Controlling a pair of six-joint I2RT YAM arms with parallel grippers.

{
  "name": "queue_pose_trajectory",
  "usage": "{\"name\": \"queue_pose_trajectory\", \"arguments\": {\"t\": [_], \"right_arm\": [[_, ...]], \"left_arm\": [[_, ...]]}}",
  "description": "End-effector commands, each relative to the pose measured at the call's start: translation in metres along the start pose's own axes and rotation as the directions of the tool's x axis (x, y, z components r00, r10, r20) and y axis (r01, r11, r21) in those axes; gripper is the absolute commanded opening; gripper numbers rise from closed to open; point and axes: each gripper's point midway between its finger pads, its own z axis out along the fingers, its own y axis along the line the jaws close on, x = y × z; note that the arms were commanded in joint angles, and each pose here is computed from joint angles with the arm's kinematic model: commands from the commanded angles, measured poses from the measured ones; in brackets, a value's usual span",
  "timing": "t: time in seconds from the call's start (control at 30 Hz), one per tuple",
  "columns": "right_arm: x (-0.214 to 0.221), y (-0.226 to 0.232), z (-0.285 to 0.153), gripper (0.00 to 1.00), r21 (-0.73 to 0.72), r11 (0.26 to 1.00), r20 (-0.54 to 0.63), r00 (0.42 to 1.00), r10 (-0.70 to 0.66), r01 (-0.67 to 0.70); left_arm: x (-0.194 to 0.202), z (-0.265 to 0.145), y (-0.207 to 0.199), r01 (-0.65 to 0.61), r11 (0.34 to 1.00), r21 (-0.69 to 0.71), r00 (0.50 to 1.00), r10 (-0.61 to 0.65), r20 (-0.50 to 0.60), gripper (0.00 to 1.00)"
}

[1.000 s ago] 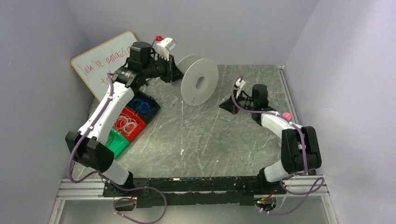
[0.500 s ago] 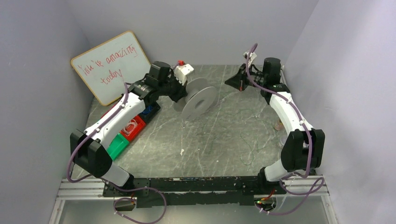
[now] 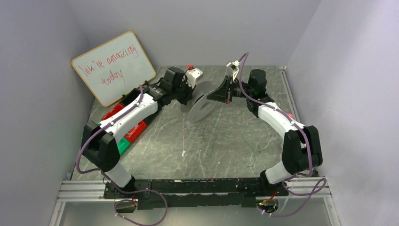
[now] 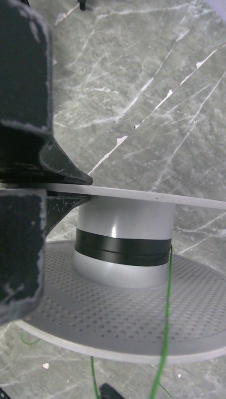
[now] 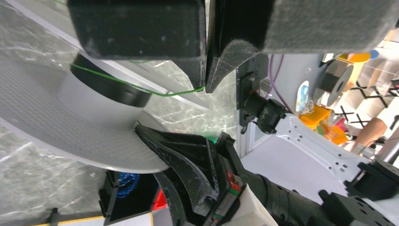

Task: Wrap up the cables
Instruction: Wrap the cable around the cable reel.

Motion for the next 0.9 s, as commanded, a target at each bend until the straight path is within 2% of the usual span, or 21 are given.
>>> {"name": "queue_pose_trajectory", "arguments": {"t": [0.0, 0.13, 0.37, 0.6, 0.87], "right_arm": [[-0.015, 0.073, 0.006, 0.05, -0.254, 0.960, -0.012, 0.992, -0.122, 0.115], [-0.003, 0.080, 0.023, 0.06, -0.289, 0.951, -0.035, 0.992, -0.123, 0.108], [0.021, 0.065, 0.040, 0.09, -0.240, 0.964, -0.085, 0.987, -0.140, 0.116], [0.046, 0.064, 0.046, 0.11, -0.260, 0.953, -0.131, 0.972, -0.195, 0.157], [0.073, 0.069, 0.054, 0.12, -0.343, 0.933, -0.190, 0.964, -0.188, 0.114]], "left_arm": [[-0.018, 0.001, 0.040, 0.106, 0.978, -0.179, 0.994, -0.098, 0.052, 0.02], [-0.015, 0.006, 0.041, 0.161, 0.968, -0.194, 0.987, -0.154, 0.049, 0.02], [-0.021, 0.004, 0.032, 0.252, 0.956, -0.153, 0.968, -0.245, 0.063, 0.02], [-0.042, -0.010, 0.038, 0.379, 0.906, -0.188, 0.924, -0.361, 0.124, 0.02], [-0.073, -0.031, 0.043, 0.504, 0.860, -0.080, 0.857, -0.486, 0.173, 0.02]]}}
